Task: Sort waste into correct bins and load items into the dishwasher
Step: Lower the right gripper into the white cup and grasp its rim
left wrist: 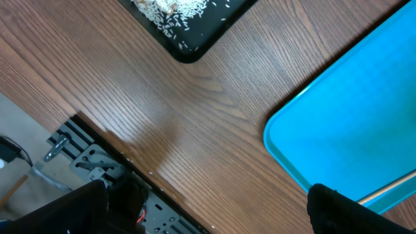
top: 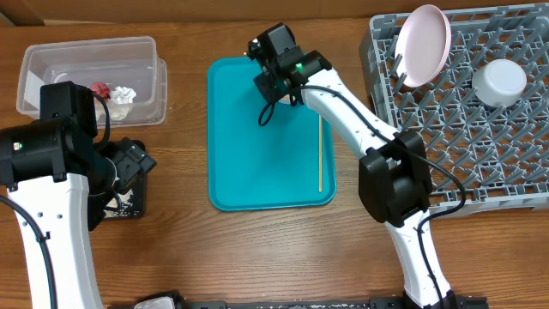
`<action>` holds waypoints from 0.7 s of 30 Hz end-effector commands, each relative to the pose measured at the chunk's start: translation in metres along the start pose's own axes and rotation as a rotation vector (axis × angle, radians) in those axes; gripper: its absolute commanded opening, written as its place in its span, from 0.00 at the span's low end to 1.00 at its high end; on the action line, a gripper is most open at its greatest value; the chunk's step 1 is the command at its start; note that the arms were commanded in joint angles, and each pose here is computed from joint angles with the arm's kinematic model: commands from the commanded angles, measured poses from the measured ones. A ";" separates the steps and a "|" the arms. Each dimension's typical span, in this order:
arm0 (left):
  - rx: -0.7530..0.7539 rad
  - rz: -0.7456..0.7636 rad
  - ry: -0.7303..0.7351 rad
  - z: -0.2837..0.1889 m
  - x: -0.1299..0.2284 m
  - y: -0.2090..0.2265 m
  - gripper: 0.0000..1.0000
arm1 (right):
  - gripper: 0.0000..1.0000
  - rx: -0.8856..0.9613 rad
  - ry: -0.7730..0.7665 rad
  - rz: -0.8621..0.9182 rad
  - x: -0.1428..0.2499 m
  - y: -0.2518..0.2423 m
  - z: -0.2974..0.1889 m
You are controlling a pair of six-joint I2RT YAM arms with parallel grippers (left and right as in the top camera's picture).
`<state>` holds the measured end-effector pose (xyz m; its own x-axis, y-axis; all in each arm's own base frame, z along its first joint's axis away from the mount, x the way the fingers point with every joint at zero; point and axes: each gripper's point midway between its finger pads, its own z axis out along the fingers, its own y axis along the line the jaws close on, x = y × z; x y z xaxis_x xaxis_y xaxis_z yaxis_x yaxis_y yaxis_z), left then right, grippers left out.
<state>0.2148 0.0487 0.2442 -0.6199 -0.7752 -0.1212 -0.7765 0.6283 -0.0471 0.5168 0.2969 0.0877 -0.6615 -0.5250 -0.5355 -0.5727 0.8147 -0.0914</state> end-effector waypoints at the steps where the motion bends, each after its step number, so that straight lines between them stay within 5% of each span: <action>1: -0.016 -0.005 -0.006 0.001 -0.002 0.002 1.00 | 0.46 0.013 0.004 0.011 0.002 -0.010 0.004; 15: -0.016 -0.005 -0.006 0.001 -0.002 0.002 1.00 | 0.41 0.003 0.030 0.010 0.016 -0.007 0.015; 21: -0.016 -0.005 -0.006 0.001 -0.002 0.002 1.00 | 0.31 0.003 0.019 0.009 0.013 -0.006 0.015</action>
<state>0.2148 0.0487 0.2442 -0.6199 -0.7752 -0.1212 -0.7765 0.6283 -0.0471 0.5195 0.2855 0.0727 -0.6790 -0.5177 -0.5205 -0.5581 0.8247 -0.0922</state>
